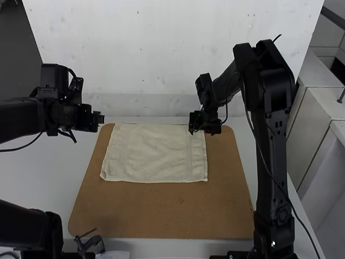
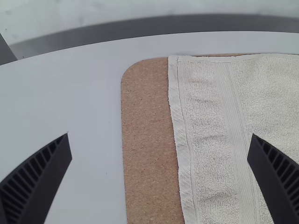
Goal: Fold the towel.
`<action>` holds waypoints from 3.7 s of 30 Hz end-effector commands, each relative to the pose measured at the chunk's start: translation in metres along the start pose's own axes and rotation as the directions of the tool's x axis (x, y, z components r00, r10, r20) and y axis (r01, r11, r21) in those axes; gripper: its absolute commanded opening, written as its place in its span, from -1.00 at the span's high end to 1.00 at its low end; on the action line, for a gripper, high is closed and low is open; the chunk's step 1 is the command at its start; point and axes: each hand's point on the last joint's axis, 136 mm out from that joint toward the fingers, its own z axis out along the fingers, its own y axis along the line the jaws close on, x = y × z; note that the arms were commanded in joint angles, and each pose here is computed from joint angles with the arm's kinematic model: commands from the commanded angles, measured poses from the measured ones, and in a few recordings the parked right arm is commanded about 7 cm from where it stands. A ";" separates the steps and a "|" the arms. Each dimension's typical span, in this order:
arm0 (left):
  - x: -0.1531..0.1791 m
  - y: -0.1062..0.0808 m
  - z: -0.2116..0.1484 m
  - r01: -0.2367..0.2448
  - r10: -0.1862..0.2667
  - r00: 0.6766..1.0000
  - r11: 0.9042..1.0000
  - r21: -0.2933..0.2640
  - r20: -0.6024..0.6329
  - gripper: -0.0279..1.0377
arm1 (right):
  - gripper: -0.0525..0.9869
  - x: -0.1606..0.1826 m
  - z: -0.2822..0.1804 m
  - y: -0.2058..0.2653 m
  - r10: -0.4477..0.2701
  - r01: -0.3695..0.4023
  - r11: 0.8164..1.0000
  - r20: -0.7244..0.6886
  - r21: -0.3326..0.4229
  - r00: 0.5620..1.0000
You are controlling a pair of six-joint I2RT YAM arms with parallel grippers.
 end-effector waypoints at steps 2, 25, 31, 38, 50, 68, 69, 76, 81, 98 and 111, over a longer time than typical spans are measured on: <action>-0.015 -0.002 0.003 -0.008 0.008 0.999 1.000 0.012 0.032 -0.87 | -0.76 -0.013 0.011 0.001 0.023 -0.024 0.999 0.020 0.022 1.000; -0.010 -0.027 0.119 -0.014 0.025 0.984 0.998 0.064 -0.175 -0.84 | 0.87 0.013 0.024 0.000 -0.012 0.017 0.998 -0.071 0.064 0.997; -0.010 -0.028 0.161 -0.010 0.023 0.976 0.998 0.058 -0.215 -0.84 | 0.87 0.017 0.025 -0.002 -0.020 0.025 0.997 -0.081 0.070 0.997; -0.007 -0.030 0.197 0.005 0.007 0.970 0.999 0.049 -0.241 -0.84 | 0.87 0.020 0.025 0.001 -0.031 0.037 0.997 -0.081 0.071 0.996; 0.017 -0.032 0.220 0.041 -0.022 0.939 0.998 0.048 -0.343 -0.16 | 0.87 0.030 0.026 0.001 -0.047 0.054 0.996 -0.088 0.075 0.995; -0.001 -0.060 0.193 0.116 -0.066 0.927 0.987 0.113 -0.370 0.92 | 0.87 0.003 0.026 0.000 -0.031 0.032 0.997 -0.015 0.066 0.999; -0.008 -0.060 0.190 0.117 -0.069 0.933 0.986 0.116 -0.355 0.92 | 0.87 -0.002 0.024 -0.001 -0.025 0.025 0.998 -0.002 0.065 1.000; -0.035 -0.056 0.176 0.144 -0.106 0.949 0.984 0.110 -0.297 0.92 | 0.87 -0.035 0.004 0.007 -0.009 0.006 0.999 0.092 0.037 0.996; -0.057 -0.055 0.157 0.166 -0.134 0.960 0.979 0.117 -0.247 0.92 | 0.87 -0.063 -0.024 0.006 0.003 -0.006 1.000 0.176 0.017 0.984; -0.071 -0.055 0.114 0.176 -0.151 0.971 0.977 0.123 -0.188 0.91 | 0.87 -0.096 -0.088 0.003 0.039 -0.019 0.998 0.329 -0.062 0.944; -0.057 -0.055 0.077 0.180 -0.157 0.973 0.975 0.127 -0.168 0.91 | 0.87 -0.069 -0.106 0.004 -0.016 0.050 0.994 0.331 -0.095 0.944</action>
